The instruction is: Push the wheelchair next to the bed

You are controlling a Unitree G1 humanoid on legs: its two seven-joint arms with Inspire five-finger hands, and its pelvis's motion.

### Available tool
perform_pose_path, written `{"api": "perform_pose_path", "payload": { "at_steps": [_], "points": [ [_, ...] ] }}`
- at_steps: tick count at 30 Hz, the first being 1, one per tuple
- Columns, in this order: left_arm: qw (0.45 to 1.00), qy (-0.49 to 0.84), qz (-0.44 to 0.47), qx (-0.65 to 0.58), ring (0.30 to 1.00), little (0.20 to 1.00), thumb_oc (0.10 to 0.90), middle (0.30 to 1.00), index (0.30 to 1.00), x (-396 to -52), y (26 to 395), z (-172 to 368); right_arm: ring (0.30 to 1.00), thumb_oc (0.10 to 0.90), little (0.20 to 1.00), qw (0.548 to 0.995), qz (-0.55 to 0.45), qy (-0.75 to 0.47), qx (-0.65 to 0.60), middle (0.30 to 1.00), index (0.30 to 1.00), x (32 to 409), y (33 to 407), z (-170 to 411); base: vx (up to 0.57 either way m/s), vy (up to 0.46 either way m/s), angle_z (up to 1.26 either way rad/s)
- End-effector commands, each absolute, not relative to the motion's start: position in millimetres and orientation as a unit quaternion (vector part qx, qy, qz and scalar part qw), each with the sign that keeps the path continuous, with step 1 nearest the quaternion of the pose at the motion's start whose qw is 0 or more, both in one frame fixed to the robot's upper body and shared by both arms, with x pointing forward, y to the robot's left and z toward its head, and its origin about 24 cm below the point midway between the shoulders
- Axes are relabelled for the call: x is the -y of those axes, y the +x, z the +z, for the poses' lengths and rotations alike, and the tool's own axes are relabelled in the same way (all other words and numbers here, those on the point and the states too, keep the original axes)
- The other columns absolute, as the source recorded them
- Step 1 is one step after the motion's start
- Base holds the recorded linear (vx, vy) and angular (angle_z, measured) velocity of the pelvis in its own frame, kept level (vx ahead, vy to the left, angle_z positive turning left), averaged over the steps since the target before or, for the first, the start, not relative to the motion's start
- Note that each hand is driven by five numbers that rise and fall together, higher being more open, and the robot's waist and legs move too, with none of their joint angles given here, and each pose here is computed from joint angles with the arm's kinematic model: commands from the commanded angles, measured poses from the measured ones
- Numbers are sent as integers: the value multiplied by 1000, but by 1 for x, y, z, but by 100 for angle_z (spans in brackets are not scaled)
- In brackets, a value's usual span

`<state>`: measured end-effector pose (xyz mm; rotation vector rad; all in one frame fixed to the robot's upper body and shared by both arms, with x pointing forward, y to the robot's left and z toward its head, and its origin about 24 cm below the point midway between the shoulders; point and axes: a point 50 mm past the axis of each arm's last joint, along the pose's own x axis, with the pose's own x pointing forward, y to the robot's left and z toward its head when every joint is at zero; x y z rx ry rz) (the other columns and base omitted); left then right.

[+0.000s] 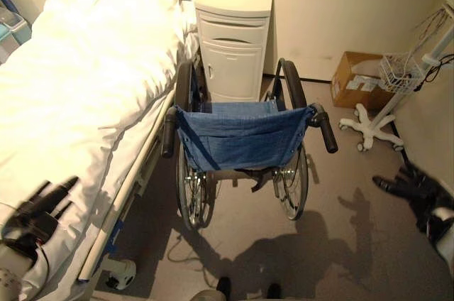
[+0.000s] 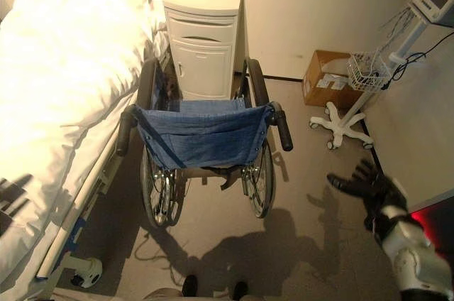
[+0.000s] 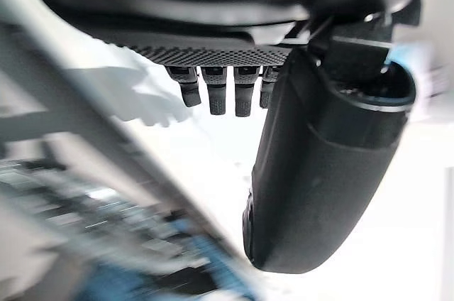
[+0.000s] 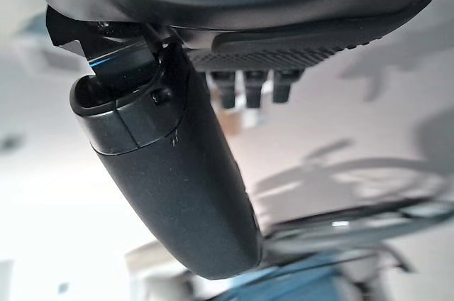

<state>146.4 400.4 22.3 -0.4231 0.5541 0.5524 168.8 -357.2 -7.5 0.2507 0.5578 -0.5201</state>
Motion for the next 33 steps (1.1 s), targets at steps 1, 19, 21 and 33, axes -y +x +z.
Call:
{"api": "perform_pose_path", "payload": {
  "at_steps": [1, 19, 21, 33],
  "points": [
    [935, -180, 191, -241, 900, 900, 800, 900, 900, -389, 172, 39, 900, 800, 900, 911, -287, 148, -256, 900, 900, 363, 168, -16, 11, -7, 3],
    [758, -172, 225, -588, 900, 900, 800, 900, 900, -261, 80, -156, 900, 800, 900, 717, -191, 134, -657, 900, 900, 244, 35, -168, 4, 14, -1],
    [725, -125, 217, -642, 900, 900, 800, 900, 900, -247, 51, -166, 900, 800, 900, 707, -144, 107, -684, 900, 900, 227, 28, -173, -19, 59, -3],
    [689, -84, 187, -695, 900, 900, 800, 900, 900, -216, 33, -175, 900, 800, 900, 715, -57, 21, -697, 900, 900, 216, 34, -175, -30, 14, -3]
  ]
}}
